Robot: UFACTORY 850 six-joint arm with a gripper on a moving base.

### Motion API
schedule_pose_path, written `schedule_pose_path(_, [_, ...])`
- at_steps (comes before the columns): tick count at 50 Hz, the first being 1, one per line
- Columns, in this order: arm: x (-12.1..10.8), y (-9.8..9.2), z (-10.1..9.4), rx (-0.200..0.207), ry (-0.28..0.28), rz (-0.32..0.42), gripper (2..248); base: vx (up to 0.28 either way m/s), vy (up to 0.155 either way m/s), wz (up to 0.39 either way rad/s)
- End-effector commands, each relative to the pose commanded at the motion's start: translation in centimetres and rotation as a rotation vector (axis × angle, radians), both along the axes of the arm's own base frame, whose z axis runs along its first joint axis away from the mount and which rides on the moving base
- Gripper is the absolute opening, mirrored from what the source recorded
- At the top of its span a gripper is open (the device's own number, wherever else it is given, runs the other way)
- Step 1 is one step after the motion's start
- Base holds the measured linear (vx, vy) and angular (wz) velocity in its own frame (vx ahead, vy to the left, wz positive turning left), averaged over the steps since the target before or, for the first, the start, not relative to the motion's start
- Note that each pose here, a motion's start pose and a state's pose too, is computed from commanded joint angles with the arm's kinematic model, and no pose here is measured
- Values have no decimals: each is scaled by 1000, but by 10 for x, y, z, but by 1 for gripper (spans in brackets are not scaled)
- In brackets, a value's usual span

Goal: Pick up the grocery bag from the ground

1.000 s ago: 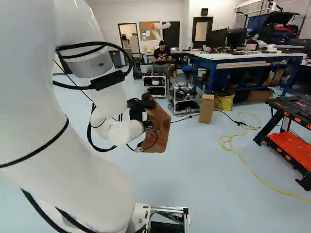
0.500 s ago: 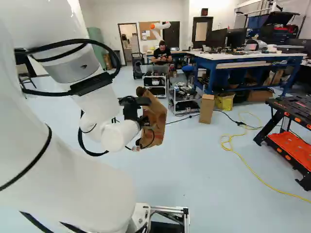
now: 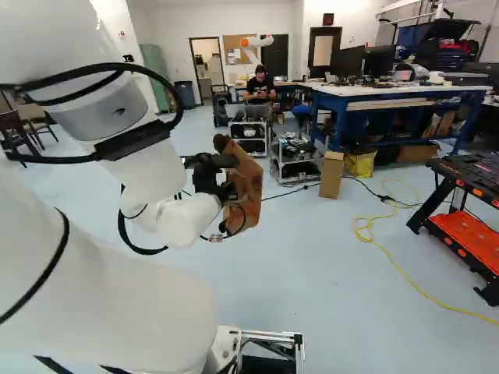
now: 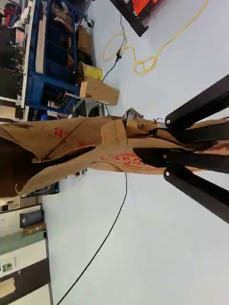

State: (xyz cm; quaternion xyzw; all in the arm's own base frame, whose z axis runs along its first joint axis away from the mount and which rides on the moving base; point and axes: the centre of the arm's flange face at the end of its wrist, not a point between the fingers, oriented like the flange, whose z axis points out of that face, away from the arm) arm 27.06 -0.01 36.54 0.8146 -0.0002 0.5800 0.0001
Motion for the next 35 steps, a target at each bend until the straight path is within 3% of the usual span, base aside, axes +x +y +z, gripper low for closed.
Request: schedule_pose_path(35, [0,0,0,0,-2,0,22,0,0,0])
